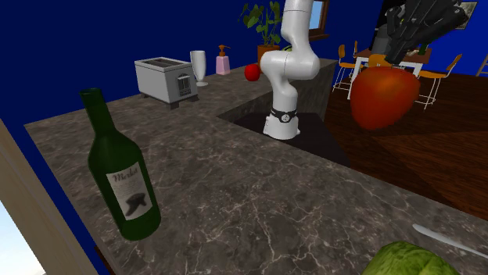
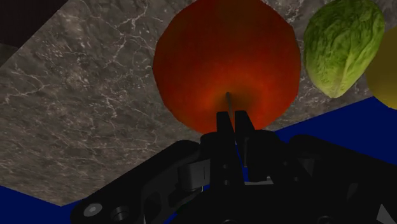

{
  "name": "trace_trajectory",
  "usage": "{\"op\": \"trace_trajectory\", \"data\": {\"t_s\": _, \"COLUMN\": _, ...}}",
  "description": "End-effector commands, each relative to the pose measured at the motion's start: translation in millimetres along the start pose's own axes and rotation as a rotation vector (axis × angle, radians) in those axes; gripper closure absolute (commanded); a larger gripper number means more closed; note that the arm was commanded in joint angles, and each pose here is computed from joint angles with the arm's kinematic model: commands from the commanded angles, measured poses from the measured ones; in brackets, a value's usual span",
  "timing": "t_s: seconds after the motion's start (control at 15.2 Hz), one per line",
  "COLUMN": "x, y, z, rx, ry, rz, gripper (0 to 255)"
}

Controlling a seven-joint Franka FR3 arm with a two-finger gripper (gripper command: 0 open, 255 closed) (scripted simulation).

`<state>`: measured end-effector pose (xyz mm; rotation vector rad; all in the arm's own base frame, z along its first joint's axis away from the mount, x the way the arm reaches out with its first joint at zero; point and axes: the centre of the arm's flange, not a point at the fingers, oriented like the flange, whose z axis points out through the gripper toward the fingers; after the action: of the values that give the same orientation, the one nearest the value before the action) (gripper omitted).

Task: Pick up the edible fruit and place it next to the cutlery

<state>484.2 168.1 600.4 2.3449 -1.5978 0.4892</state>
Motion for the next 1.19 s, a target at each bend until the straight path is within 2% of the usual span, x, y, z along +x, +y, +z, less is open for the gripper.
{"op": "trace_trajectory", "data": {"t_s": 0.0, "x": -22, "y": -13, "z": -9, "rx": 0.0, "ry": 0.0, "rz": 0.002, "gripper": 255}}
{"op": "trace_trajectory", "data": {"t_s": 0.73, "x": -132, "y": -88, "z": -62, "rx": 0.0, "ry": 0.0, "rz": 0.002, "gripper": 255}}
{"op": "trace_trajectory", "data": {"t_s": 1.12, "x": -145, "y": -88, "z": -33, "rx": 0.0, "ry": 0.0, "rz": 0.002, "gripper": 255}}
